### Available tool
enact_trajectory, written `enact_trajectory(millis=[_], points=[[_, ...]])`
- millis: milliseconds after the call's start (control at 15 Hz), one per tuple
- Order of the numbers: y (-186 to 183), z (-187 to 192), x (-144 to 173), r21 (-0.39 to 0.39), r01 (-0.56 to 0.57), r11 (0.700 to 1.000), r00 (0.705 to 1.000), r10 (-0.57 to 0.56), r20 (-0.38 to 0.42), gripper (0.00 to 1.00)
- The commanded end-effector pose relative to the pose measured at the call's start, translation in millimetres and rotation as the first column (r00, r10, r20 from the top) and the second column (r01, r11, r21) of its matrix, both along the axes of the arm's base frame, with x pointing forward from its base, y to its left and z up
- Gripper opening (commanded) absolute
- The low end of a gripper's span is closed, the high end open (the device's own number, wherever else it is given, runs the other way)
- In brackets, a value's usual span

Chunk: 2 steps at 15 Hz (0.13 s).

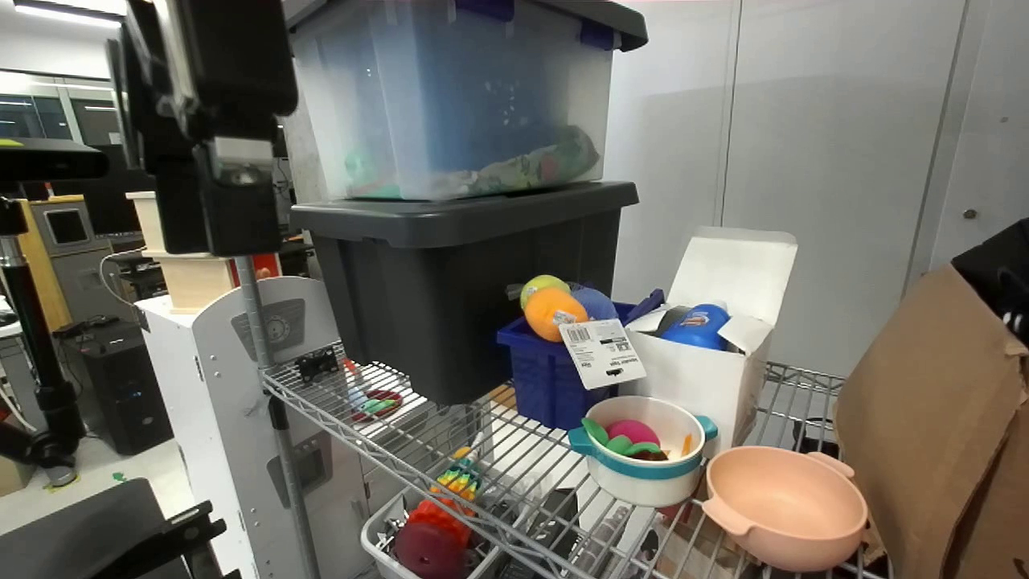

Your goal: Pick the packet of squish balls and put it on the bin

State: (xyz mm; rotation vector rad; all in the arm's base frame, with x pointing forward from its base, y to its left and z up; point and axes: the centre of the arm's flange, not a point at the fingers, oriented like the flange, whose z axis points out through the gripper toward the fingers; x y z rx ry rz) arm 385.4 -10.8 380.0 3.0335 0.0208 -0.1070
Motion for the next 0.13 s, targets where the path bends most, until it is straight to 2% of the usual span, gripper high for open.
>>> enact_trajectory(millis=[0,67], points=[[0.0,0.0,0.0,0.0,0.0,1.0,1.0,0.0,0.0,1.0],[0.0,0.0,0.0,0.0,0.0,1.0,1.0,0.0,0.0,1.0]])
